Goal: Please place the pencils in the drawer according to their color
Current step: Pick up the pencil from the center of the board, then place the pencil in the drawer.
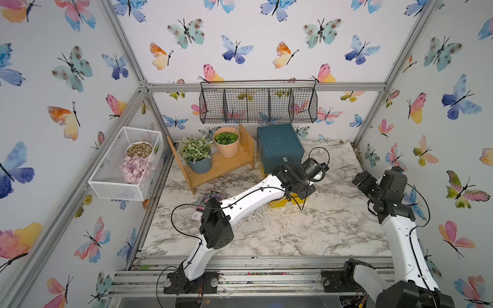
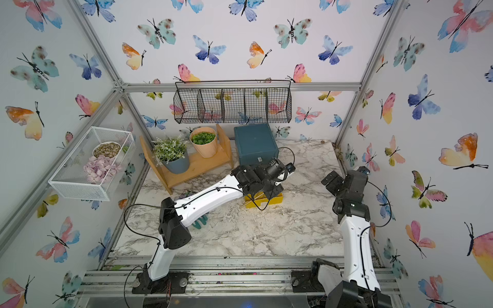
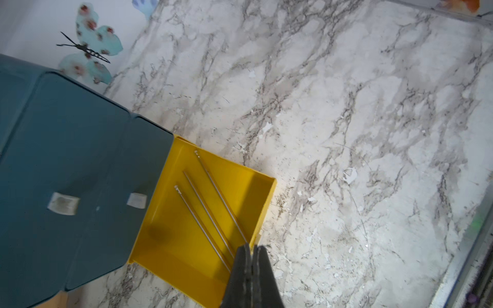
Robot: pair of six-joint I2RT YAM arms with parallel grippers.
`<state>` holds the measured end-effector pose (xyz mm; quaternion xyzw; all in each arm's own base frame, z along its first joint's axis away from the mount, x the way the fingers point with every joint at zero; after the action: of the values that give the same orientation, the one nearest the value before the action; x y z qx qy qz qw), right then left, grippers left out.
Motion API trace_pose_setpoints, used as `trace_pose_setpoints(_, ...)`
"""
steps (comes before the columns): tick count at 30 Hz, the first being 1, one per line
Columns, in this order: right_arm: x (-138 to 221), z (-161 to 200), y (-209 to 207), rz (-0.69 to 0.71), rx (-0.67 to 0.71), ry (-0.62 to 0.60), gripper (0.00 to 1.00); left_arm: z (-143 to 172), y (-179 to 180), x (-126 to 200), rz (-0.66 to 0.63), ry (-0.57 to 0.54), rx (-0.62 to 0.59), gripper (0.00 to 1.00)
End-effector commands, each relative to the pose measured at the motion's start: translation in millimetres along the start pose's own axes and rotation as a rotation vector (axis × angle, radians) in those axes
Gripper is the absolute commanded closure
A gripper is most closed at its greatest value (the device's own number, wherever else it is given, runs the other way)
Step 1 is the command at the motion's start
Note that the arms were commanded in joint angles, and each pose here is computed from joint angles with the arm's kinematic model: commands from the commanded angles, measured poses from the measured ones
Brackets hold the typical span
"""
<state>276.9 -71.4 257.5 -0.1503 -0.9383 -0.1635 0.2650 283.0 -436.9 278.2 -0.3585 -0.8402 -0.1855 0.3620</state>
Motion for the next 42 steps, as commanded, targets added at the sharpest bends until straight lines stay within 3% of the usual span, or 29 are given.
trace_pose_setpoints(1,-0.6,6.0,-4.2,0.023,-0.004,0.011,0.02,-14.4,16.8,-9.2,-0.055,-0.048,0.006,1.0)
trace_pose_setpoints(7,-2.8,7.7,-3.0,0.01,-0.009,0.017,0.02,-44.5,41.5,-10.5,-0.068,-0.212,0.098,1.0)
trace_pose_setpoints(13,-1.5,8.9,-3.6,0.012,-0.009,0.016,0.02,-53.5,57.5,-24.4,-0.038,-0.263,0.196,1.0)
trace_pose_setpoints(23,-4.5,16.3,-1.4,-0.02,-0.015,0.035,0.01,-22.2,71.7,-80.6,-0.044,-0.151,0.236,1.0)
trace_pose_setpoints(33,-14.6,34.9,4.5,-0.103,-0.026,0.099,0.01,12.5,70.8,-124.5,-0.063,-0.02,0.203,1.0)
trace_pose_setpoints(37,-19.8,46.7,8.3,-0.156,-0.024,0.136,0.02,18.0,73.5,-129.8,-0.095,-0.001,0.212,0.66)
trace_pose_setpoints(42,-24.9,69.9,11.5,-0.224,-0.044,0.192,0.02,5.0,75.8,-103.3,-0.095,-0.052,0.244,0.52)
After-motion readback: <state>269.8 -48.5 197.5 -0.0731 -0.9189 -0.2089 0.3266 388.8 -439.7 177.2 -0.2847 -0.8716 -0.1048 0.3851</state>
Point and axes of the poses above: each gripper's point midway between its finger pads, its own x axis back along the fingers, its own y axis along the line the jaws close on, z = x × y, the point moved 6 cm from there along x, back along the fingers, and after that the axes turned 14 degrees about x, right-handed, at the moved point
